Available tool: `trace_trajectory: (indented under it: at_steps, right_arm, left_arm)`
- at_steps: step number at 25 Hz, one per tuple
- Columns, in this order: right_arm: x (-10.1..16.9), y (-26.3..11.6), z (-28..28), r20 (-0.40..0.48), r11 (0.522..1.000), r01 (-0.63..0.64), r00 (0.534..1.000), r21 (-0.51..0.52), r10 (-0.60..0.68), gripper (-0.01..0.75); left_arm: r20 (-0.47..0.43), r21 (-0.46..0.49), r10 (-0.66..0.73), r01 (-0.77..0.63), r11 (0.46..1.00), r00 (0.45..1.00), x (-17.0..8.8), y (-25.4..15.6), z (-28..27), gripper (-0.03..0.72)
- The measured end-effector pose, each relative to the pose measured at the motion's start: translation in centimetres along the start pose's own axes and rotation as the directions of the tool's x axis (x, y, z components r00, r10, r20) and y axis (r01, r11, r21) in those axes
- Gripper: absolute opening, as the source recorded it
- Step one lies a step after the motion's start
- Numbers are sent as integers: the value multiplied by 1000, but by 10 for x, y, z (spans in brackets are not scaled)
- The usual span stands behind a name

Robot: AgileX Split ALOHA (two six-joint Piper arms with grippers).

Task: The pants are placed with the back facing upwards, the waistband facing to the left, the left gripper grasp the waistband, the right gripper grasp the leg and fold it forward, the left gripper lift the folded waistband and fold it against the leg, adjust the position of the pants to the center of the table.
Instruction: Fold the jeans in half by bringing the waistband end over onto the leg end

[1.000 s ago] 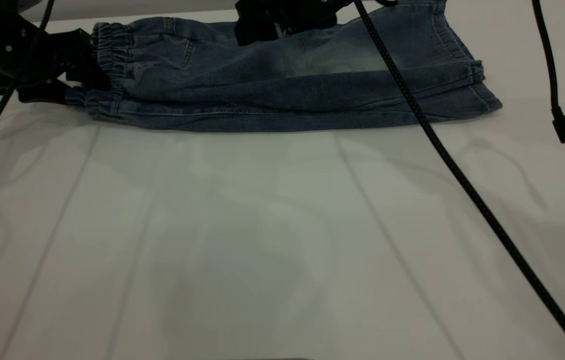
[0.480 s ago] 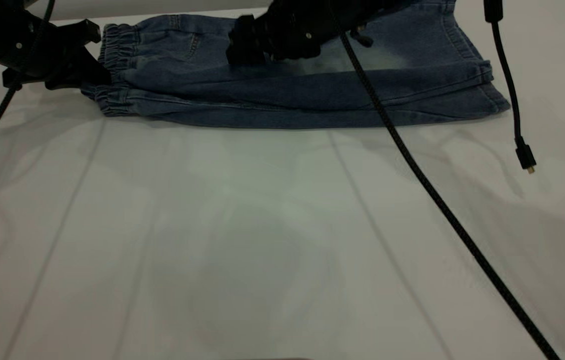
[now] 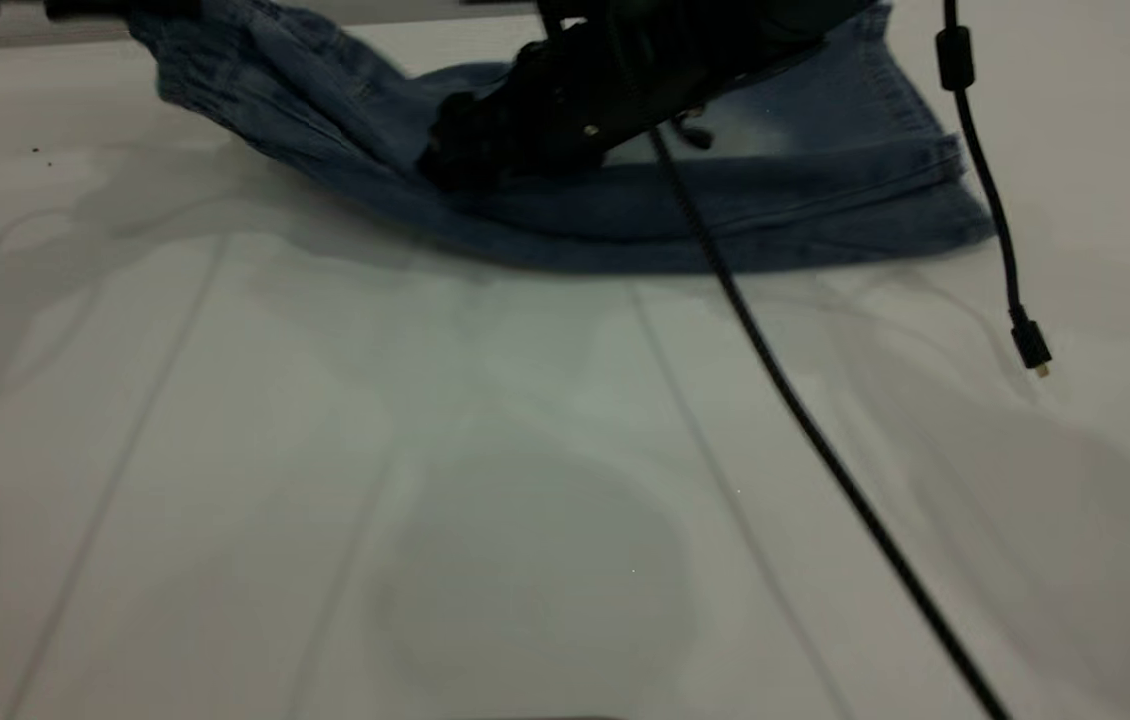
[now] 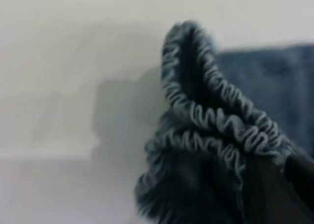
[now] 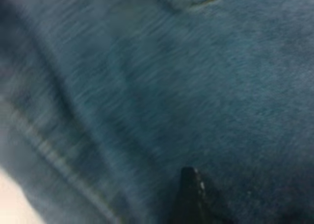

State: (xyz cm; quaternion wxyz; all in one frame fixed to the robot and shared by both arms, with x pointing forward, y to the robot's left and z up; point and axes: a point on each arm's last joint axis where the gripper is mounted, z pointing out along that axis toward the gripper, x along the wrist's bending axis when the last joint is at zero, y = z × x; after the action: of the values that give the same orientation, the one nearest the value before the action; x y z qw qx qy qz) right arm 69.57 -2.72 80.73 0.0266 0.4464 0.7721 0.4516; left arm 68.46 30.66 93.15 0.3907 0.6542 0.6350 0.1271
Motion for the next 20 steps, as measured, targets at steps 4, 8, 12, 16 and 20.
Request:
trace_trajectory:
  at_steps: [4, 8, 12, 16, 20]
  right_arm:
    - [29, 17, -15, -102, 994, 94, 991, 51, -88, 498]
    - [45, 65, -70, -87, 976, 189, 980, 105, -181, 498]
    - [14, 75, -113, 81, 939, 176, 975, 296, -208, 498]
    - [-34, 51, -120, 278, 884, 36, 943, 466, -184, 498]
    - [-52, 21, -100, 313, 845, -30, 935, 534, -165, 498]
  left_arm:
    - [22, -26, 24, -23, 999, 999, -9, 10, -14, 57]
    - [53, -57, 51, -48, 997, 997, -19, 21, -30, 57]
    - [147, -71, 102, -92, 993, 984, -36, 36, -45, 57]
    - [220, -97, 161, -142, 985, 962, -58, 50, -54, 57]
    - [262, -114, 216, -192, 975, 941, -83, 57, -52, 57]
